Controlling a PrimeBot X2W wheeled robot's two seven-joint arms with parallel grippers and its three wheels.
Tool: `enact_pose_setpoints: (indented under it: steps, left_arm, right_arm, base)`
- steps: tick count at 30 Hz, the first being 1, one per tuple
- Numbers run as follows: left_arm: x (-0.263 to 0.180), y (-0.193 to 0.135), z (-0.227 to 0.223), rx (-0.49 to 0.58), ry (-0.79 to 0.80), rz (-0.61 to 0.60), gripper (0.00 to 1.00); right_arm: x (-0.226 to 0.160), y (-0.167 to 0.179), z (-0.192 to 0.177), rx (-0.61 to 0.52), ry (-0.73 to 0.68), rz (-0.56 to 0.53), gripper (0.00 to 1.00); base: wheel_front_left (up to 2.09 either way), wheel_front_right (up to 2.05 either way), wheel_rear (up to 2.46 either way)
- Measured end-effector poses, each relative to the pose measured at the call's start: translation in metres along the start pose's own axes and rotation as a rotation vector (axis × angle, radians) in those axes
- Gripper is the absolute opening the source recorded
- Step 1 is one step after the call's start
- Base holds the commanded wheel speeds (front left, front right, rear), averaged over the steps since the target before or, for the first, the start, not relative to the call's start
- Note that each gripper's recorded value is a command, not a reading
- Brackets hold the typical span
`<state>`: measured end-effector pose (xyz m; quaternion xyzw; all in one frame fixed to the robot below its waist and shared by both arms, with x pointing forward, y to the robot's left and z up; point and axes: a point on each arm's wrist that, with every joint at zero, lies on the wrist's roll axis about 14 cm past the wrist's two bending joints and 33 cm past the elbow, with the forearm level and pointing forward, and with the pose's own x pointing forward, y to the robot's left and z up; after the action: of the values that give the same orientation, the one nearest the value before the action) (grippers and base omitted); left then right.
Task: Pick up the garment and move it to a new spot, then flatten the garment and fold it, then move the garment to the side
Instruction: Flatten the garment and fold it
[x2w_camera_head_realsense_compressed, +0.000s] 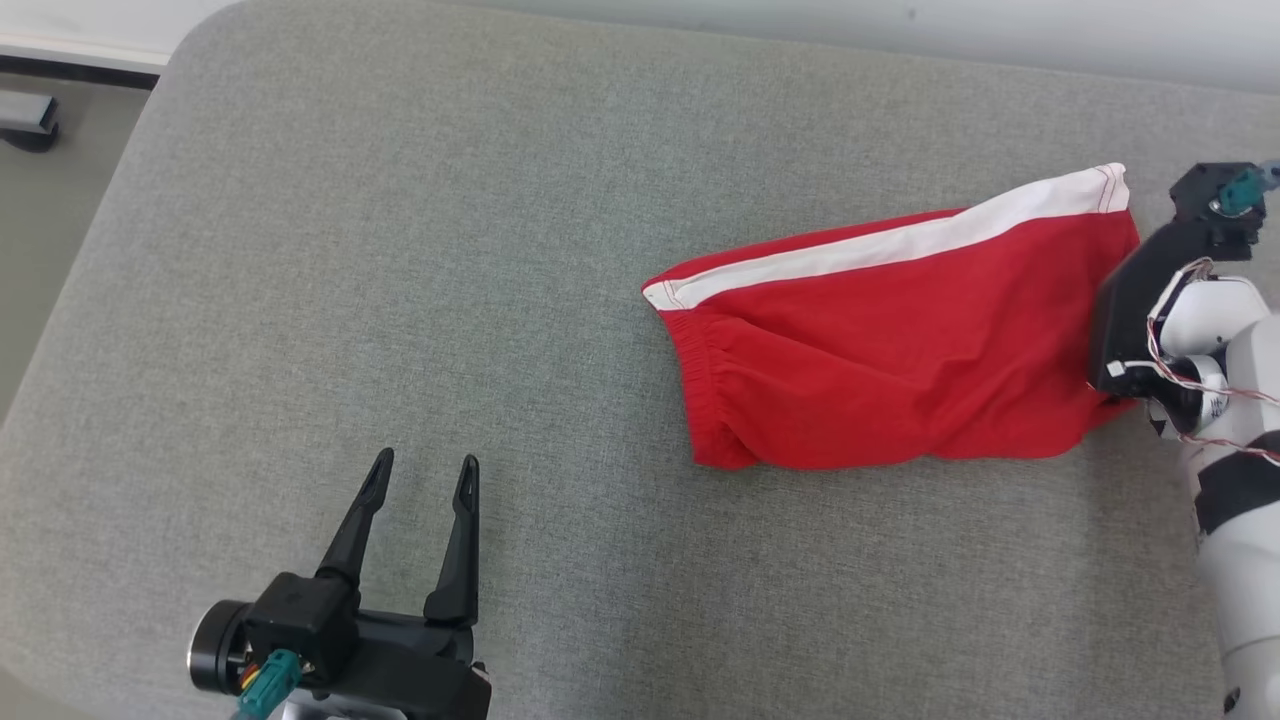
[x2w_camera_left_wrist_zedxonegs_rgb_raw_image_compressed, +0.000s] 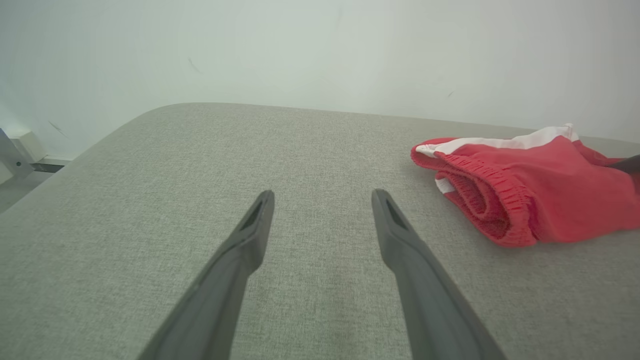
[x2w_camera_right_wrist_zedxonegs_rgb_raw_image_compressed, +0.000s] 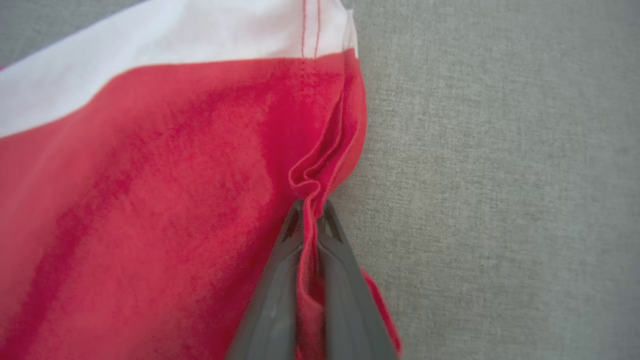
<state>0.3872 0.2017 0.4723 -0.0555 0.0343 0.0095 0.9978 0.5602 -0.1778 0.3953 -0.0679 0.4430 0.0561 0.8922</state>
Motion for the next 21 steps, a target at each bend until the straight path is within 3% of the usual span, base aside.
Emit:
enact_pose_setpoints:
  steps: [11, 21]
  left_arm:
    - [-0.009, -0.012, -0.001, -0.033, 0.0, -0.035, 1.0]
    - [-0.019, -0.024, 0.007, -0.055, -0.028, -0.068, 1.0]
  right_arm:
    - [-0.035, -0.039, -0.011, -0.018, -0.092, -0.122, 0.0]
    - [-0.096, -0.089, -0.001, -0.091, -0.255, -0.321, 0.0]
  base:
    - [0.0, 0.0, 0.0]
    - [0.0, 0.0, 0.0]
